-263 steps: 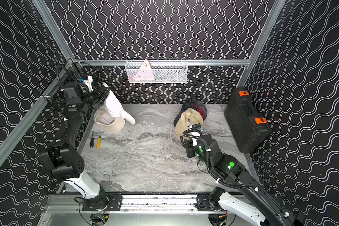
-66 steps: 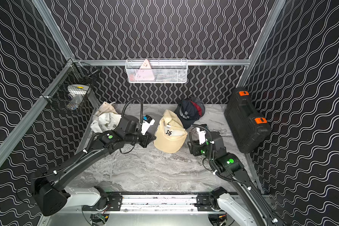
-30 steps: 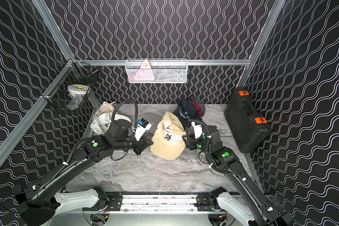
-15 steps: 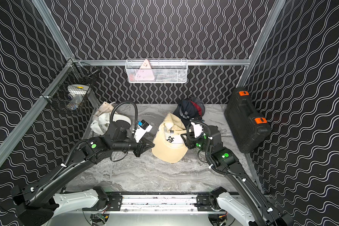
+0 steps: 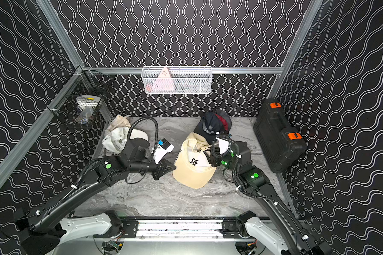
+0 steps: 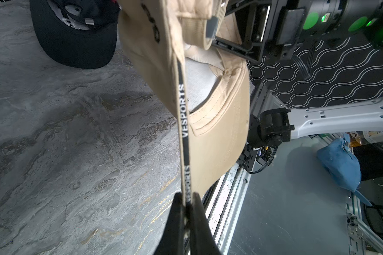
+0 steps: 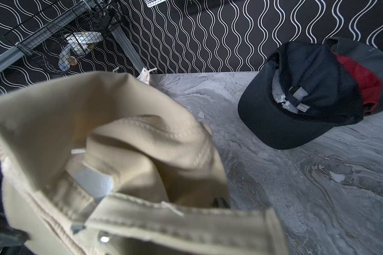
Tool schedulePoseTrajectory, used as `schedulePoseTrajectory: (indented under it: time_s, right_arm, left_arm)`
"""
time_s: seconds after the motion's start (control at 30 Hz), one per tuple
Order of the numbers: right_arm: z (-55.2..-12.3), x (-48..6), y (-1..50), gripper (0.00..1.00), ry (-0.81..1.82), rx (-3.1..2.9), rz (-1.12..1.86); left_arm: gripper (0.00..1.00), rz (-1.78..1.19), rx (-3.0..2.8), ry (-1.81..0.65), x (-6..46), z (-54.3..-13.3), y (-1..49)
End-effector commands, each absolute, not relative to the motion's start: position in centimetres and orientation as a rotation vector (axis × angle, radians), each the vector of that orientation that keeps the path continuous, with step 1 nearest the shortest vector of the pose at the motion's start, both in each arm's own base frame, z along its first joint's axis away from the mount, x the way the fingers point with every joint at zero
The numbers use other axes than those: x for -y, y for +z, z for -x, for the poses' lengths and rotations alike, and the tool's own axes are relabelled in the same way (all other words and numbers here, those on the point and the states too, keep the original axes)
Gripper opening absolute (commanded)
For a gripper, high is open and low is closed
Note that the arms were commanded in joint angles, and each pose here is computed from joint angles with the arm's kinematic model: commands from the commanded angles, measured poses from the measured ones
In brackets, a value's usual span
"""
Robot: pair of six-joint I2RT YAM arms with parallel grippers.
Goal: Open the adjustable buckle of the baseball cap
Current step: Pick up the baseball cap, then open the adjustable buckle on the baseball cap.
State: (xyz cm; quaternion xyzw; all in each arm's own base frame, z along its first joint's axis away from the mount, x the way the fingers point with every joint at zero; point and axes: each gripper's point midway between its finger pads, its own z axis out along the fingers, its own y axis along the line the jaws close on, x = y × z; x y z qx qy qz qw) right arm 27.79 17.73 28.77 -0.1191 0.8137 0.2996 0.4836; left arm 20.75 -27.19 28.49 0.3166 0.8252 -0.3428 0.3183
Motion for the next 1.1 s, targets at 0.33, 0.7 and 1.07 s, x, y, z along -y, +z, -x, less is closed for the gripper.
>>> schedulePoseTrajectory:
  time_s: [0.33, 0.7, 1.07]
  right_arm:
    - [-27.9, -18.6, 31.5, 0.44, 0.805, -1.897, 0.295]
    - [-27.6, -18.1, 31.7, 0.40, 0.781, -1.896, 0.288]
    - [-26.9, -16.4, 32.3, 0.34, 0.686, -1.886, 0.271]
  left_arm:
    - [0.00, -0.852, -2.147, -0.932, 28.6, -20.7, 28.5]
    - [0.00, -0.842, -2.161, -0.893, 28.4, -20.9, 27.9]
    - [0.00, -0.827, -2.177, -0.856, 27.8, -21.0, 27.4]
